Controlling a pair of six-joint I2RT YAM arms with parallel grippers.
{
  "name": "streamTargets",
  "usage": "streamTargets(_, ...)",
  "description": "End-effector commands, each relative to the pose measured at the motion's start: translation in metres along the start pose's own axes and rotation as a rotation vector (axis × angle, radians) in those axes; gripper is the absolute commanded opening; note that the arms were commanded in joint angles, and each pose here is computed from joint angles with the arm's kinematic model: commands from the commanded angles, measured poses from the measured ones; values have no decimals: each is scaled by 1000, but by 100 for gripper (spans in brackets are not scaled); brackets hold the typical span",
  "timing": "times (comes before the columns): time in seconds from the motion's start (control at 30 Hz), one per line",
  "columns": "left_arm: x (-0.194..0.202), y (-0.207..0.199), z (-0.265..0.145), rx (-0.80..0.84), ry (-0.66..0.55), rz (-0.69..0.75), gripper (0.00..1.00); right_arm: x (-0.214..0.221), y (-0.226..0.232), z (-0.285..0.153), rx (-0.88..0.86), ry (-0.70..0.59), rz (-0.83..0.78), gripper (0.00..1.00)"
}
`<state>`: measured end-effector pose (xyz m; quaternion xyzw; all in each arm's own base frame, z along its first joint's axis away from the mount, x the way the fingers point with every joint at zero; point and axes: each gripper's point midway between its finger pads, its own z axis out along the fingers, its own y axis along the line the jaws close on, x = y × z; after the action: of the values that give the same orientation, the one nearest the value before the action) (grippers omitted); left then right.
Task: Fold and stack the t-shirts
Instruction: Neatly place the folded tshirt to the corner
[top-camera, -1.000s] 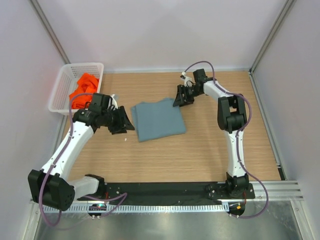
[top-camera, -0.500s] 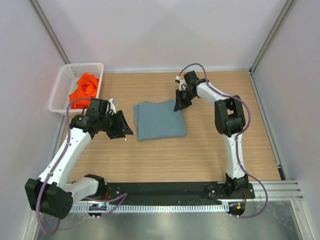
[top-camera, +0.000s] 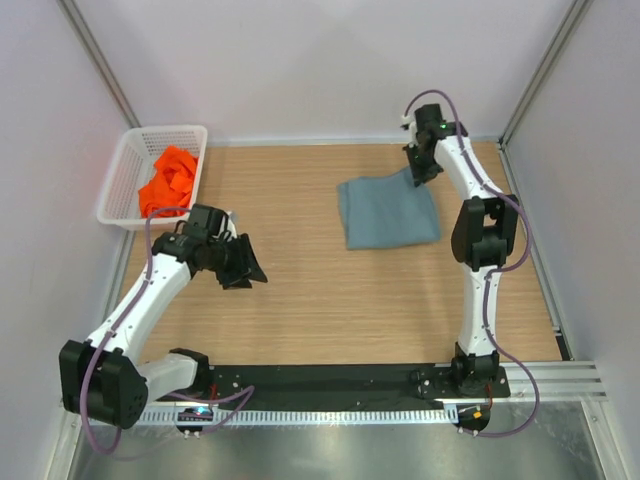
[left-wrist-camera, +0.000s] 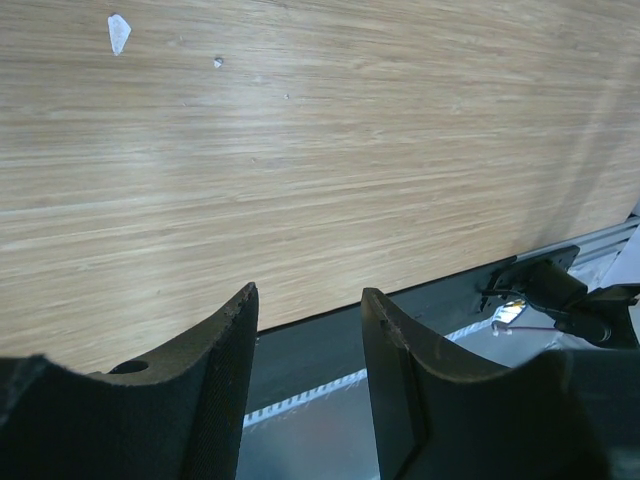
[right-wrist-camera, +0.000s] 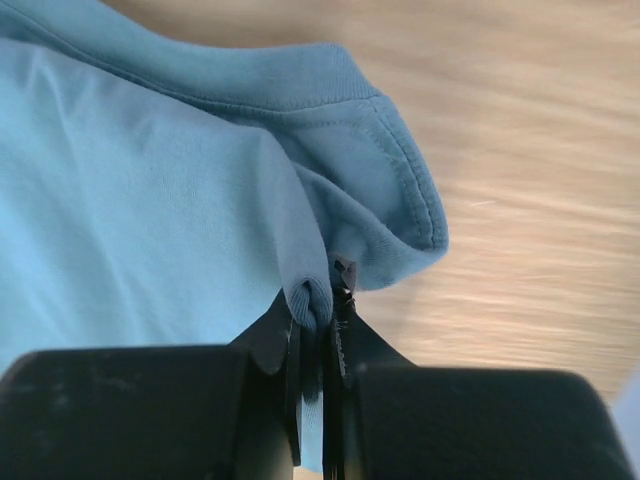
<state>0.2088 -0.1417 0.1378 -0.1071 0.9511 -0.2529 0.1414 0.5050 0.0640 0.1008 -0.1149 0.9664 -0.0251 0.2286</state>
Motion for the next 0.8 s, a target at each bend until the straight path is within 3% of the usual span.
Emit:
streamTargets(0.0, -4, -5, 5, 28, 0, 24, 47, -28, -68, -22, 138, -66, -75, 2)
streamTargets(0.27, -7, 6, 29, -11, 39, 31, 46, -68, -189, -22, 295, -228, -30, 1)
streamTargets(0.57, -12, 13, 40, -50, 86, 61, 45, -89, -236, 15, 432, -346, 9, 1)
streamTargets(0.77, -16, 19, 41, -94, 96, 87, 45, -102, -255, 28, 491, -390, -85, 2)
